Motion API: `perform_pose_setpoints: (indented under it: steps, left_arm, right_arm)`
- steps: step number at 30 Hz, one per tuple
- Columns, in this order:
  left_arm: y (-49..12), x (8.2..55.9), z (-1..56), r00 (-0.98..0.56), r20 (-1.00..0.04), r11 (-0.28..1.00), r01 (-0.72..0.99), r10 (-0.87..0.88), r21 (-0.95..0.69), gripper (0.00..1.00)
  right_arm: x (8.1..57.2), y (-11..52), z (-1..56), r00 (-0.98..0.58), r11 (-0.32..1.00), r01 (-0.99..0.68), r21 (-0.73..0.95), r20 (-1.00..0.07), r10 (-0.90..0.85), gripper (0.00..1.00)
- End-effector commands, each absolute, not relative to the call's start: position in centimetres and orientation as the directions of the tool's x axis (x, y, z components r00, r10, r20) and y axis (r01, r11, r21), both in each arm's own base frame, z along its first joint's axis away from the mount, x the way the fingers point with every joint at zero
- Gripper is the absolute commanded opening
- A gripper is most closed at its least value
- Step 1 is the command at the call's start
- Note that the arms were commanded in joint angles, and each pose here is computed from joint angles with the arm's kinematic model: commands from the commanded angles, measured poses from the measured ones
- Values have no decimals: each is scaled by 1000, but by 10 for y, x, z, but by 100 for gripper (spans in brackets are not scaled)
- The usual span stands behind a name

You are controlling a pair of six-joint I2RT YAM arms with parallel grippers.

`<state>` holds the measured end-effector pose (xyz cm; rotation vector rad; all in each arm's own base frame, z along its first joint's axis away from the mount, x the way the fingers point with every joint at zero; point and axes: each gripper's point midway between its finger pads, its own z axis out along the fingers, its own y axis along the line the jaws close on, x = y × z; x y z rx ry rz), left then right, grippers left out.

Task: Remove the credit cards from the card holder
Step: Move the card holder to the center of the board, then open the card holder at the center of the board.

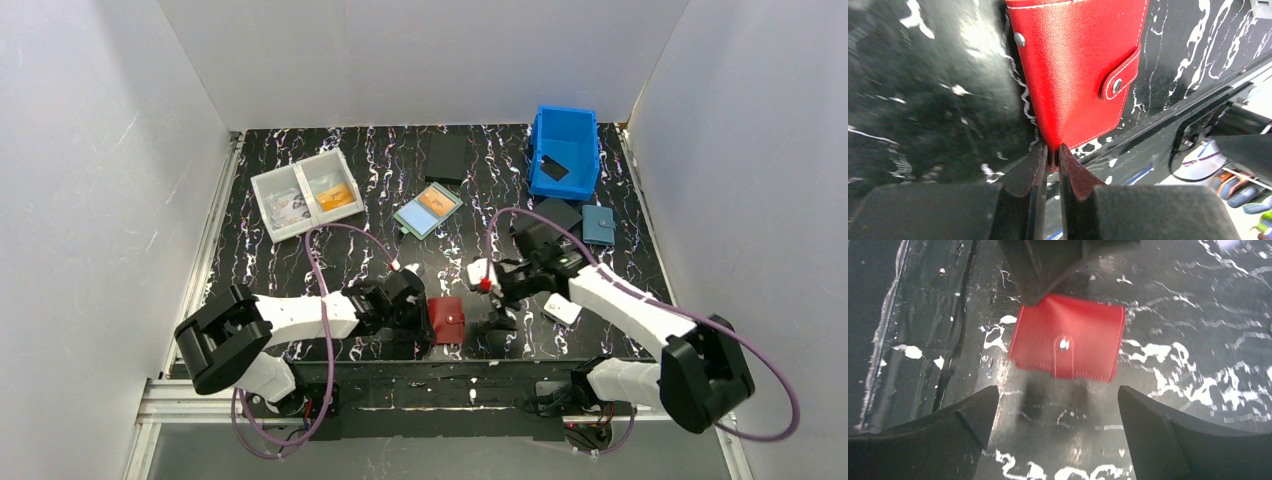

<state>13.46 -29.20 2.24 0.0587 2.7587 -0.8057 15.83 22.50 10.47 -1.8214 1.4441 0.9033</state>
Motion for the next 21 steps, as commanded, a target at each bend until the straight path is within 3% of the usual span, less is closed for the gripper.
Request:
perform_pose_setpoints:
  steps: [1, 9, 21]
  left_arm:
    - [-314, 141, 26, -933, -213, 817, -124, -289, -564, 0]
    - [-336, 135, 30, -905, -122, 760, -263, -408, -595, 0]
    - [-348, 128, 37, -927, -131, 765, -205, -352, -610, 0]
  right_arm:
    - [169, 247, 87, 303, -244, -950, -195, -770, -562, 98]
    - [149, 247, 63, 327, -303, -937, -176, -750, -574, 95]
    - [161, 258, 57, 322, -253, -945, -209, -736, -595, 79]
